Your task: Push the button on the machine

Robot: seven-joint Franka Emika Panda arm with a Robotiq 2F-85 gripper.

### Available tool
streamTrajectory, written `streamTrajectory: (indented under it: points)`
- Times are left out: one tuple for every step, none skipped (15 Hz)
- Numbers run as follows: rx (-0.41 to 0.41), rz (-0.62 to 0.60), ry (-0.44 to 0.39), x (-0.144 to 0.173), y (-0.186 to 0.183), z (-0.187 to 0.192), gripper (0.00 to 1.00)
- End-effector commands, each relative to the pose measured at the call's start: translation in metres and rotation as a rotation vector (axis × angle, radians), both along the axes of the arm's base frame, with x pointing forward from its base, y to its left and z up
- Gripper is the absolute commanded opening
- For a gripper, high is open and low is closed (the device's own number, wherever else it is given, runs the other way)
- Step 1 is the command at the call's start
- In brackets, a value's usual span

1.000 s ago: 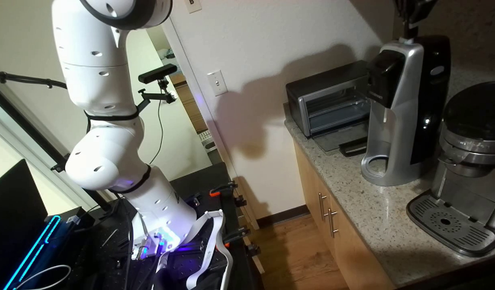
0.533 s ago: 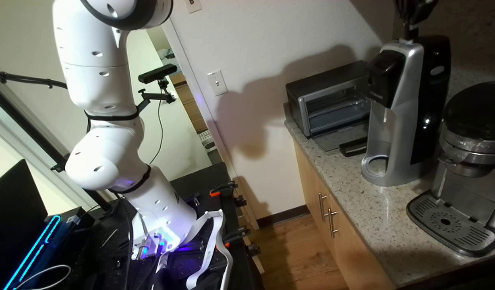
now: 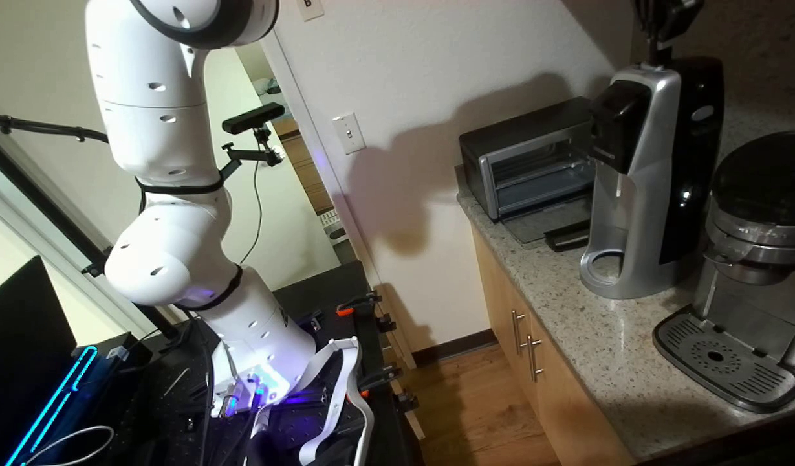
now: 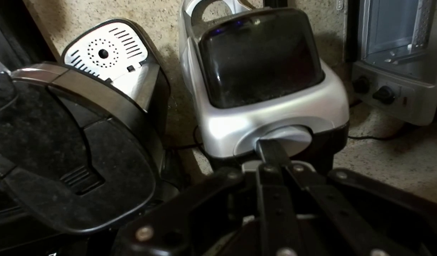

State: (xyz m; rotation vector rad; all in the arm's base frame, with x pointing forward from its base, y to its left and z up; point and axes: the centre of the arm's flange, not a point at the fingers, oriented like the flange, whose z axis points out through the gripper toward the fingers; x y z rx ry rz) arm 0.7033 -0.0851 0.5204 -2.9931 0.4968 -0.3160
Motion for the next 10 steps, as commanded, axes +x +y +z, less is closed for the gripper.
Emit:
streamTrajectory:
  points:
    - [-0.018, 0.007, 0.009, 0.0087, -0.0044, -0.0063, 0.00]
    - [-0.020, 0.006, 0.011, 0.0089, -0.0048, -0.0074, 0.00]
    - [-0.020, 0.005, 0.014, 0.0091, -0.0052, -0.0087, 0.00]
    - [-0.022, 0.005, 0.016, 0.0091, -0.0055, -0.0098, 0.00]
    - [-0.024, 0.004, 0.018, 0.0092, -0.0057, -0.0105, 0.00]
    - [-0.026, 0.004, 0.019, 0.0092, -0.0059, -0.0112, 0.00]
    - [-0.027, 0.004, 0.019, 0.0092, -0.0061, -0.0116, 0.00]
    - [-0.028, 0.003, 0.020, 0.0094, -0.0063, -0.0119, 0.00]
    - [-0.028, 0.003, 0.020, 0.0095, -0.0064, -0.0123, 0.00]
    - [-0.029, 0.003, 0.020, 0.0096, -0.0065, -0.0126, 0.00]
